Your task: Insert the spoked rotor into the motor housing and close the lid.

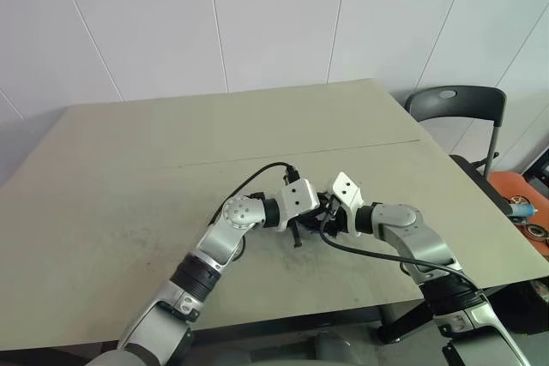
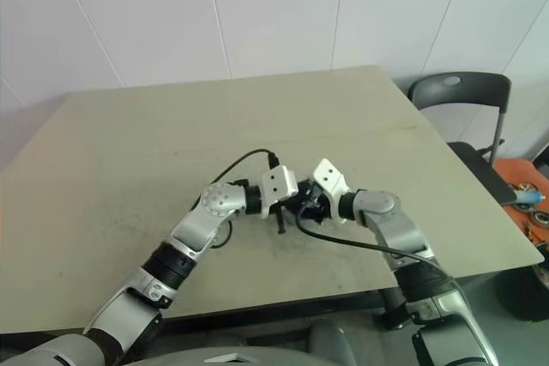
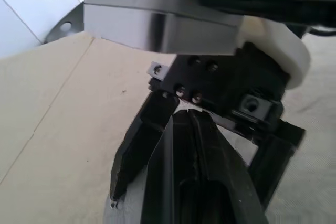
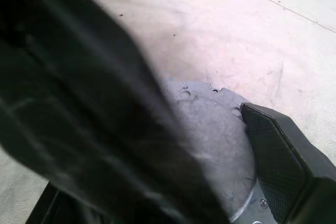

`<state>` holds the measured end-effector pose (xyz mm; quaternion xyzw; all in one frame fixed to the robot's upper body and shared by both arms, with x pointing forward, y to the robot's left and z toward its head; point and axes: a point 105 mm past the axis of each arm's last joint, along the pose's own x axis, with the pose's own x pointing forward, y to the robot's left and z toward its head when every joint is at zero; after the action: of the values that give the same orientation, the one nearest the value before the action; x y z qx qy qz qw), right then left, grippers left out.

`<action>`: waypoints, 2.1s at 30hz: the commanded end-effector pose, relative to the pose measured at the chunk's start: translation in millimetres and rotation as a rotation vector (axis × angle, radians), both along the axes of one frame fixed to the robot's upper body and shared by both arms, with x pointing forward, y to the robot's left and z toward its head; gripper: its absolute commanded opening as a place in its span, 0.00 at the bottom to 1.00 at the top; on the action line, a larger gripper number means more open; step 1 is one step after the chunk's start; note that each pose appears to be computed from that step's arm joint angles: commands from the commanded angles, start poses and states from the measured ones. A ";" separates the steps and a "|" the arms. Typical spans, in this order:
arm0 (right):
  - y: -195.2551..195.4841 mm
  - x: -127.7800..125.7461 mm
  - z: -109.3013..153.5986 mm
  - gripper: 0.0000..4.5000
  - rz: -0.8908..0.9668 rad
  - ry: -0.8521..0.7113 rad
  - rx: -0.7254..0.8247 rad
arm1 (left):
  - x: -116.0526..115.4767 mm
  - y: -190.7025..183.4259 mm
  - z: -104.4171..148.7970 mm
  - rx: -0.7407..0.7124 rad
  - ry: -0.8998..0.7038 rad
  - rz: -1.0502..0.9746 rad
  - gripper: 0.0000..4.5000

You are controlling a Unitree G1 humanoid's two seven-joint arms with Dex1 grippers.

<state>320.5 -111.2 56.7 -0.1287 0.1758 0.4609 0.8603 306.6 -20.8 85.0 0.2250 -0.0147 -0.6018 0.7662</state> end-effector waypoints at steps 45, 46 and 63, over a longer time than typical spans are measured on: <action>-6.5 -1.1 -6.8 0.68 -0.056 0.011 -0.021 | 37.3 38.4 -24.4 0.169 0.134 -0.107 0.00; -6.4 -1.0 -6.7 0.68 -0.057 0.010 -0.020 | 37.3 40.5 -28.2 0.193 0.134 -0.102 0.00; -3.4 -3.1 1.5 0.99 -0.050 0.026 0.038 | 32.6 44.9 -38.6 0.197 0.172 -0.070 0.00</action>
<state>317.6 -114.5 57.5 -0.1103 0.1798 0.4447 0.8705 345.4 17.1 64.2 0.2473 0.0640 -0.6399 0.7247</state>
